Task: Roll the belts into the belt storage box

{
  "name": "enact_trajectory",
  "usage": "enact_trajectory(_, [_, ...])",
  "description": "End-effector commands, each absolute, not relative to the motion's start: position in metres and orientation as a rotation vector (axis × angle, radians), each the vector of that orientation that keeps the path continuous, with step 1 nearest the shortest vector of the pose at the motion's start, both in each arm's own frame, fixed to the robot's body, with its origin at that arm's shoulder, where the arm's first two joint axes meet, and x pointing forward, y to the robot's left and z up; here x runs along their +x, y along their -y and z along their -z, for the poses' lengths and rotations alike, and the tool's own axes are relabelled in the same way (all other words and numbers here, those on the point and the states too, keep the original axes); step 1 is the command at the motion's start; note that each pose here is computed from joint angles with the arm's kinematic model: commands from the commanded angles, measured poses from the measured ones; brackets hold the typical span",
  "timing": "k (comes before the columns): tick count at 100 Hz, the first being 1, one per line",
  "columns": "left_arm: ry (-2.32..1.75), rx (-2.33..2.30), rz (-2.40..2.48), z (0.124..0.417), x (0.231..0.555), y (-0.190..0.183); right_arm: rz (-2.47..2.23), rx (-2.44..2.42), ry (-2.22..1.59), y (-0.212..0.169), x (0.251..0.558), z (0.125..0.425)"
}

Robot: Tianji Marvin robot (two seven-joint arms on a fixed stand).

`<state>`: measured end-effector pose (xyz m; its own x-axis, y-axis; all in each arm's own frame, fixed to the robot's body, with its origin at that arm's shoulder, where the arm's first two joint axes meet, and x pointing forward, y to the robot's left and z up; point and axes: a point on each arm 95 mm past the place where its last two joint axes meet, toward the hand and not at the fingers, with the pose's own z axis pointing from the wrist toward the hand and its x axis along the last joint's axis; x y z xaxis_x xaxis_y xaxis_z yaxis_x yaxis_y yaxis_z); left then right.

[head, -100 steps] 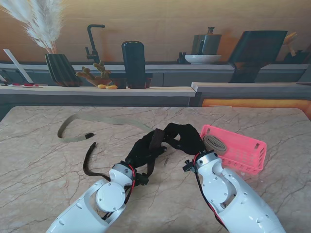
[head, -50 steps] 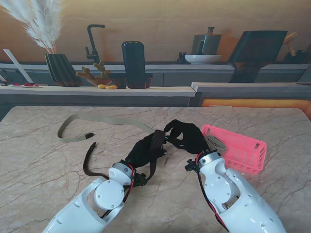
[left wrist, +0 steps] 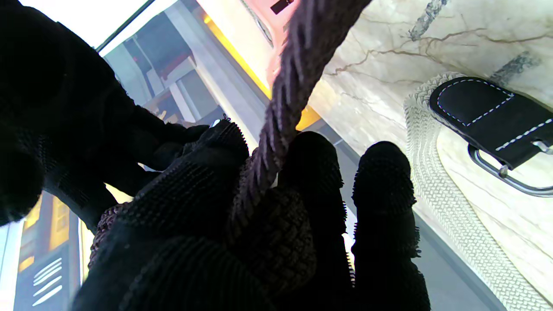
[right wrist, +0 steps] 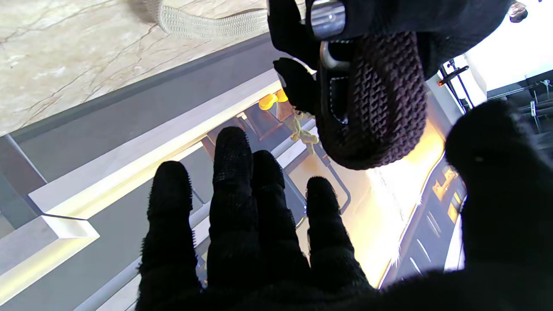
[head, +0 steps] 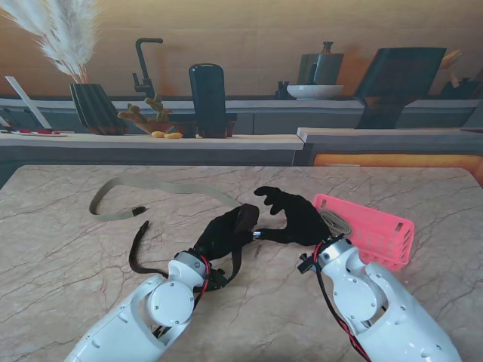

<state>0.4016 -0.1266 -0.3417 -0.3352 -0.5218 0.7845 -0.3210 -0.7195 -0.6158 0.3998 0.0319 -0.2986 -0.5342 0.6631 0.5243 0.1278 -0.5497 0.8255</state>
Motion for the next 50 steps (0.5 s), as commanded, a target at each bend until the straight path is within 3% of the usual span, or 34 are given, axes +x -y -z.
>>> enact_trajectory(1, [-1.132,-1.702,2.202,0.342,0.4,0.128,-2.168,1.293,-1.226,-0.041,0.401,0.296])
enact_trajectory(50, [-1.167,-1.646,2.216,0.341,0.399,0.128,-2.169,1.49,-1.265,-0.056,0.409,0.308])
